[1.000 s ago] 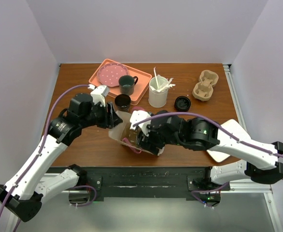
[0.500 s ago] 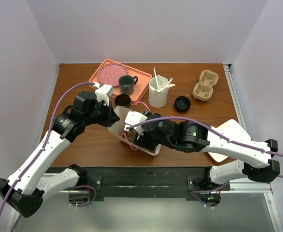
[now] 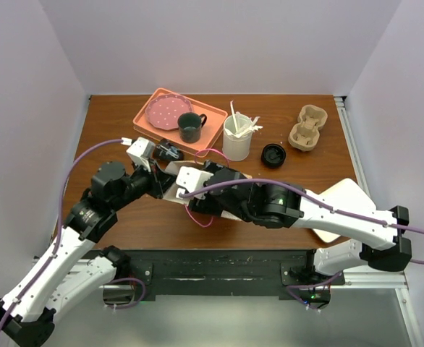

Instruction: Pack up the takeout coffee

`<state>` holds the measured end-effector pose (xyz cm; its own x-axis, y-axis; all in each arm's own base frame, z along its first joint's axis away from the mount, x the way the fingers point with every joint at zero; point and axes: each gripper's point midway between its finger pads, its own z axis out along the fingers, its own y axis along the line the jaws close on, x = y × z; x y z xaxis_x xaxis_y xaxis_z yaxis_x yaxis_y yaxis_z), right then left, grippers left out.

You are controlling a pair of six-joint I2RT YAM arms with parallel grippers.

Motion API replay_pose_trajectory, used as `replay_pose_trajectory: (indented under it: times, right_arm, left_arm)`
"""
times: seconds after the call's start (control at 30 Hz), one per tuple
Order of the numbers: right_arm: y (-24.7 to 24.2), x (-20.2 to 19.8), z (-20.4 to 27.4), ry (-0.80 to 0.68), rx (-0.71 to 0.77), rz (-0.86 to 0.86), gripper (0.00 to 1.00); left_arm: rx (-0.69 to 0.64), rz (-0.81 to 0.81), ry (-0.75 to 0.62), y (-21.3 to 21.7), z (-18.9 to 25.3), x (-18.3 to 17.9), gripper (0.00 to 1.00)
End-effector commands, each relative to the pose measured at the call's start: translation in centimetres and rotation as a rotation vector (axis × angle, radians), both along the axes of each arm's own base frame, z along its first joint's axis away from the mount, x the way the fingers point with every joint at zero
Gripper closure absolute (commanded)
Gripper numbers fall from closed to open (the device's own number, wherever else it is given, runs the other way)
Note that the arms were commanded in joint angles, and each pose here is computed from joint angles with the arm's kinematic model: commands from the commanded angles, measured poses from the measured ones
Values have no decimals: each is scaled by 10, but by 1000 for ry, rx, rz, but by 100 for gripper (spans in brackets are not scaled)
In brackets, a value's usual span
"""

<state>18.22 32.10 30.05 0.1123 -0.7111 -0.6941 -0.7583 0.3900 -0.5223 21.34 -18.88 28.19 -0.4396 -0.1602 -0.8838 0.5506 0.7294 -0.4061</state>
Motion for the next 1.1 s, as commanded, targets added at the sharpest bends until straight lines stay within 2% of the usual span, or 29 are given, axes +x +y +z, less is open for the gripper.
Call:
replay_pose_trajectory:
  times: [0.0,0.17,0.4,0.47,0.63,0.87,1.07]
  right_arm:
    - [-5,-5,-10,15,-9,13,68]
    - [-21,-19,-35,87,-58,31,68]
    - [-39,-29,-50,137,-84,32,68]
    - [-39,-29,-52,143,-84,27,68]
    - [-37,-30,-56,155,-73,19,68]
    - [-38,-32,-66,173,-64,10,69]
    - [-50,-35,-77,174,-83,15,69]
  left_arm:
    - [-38,-29,5,-3,-6,-10,100]
    - [-48,-104,28,-10,-17,-25,98]
    - [-16,-136,41,-8,-23,-33,70]
    - [-8,-136,41,-7,-23,-33,66]
    - [38,-121,93,-3,-38,-34,64]
    - [20,-124,95,-3,-31,-37,52]
    - [6,-200,150,-13,-43,-47,44]
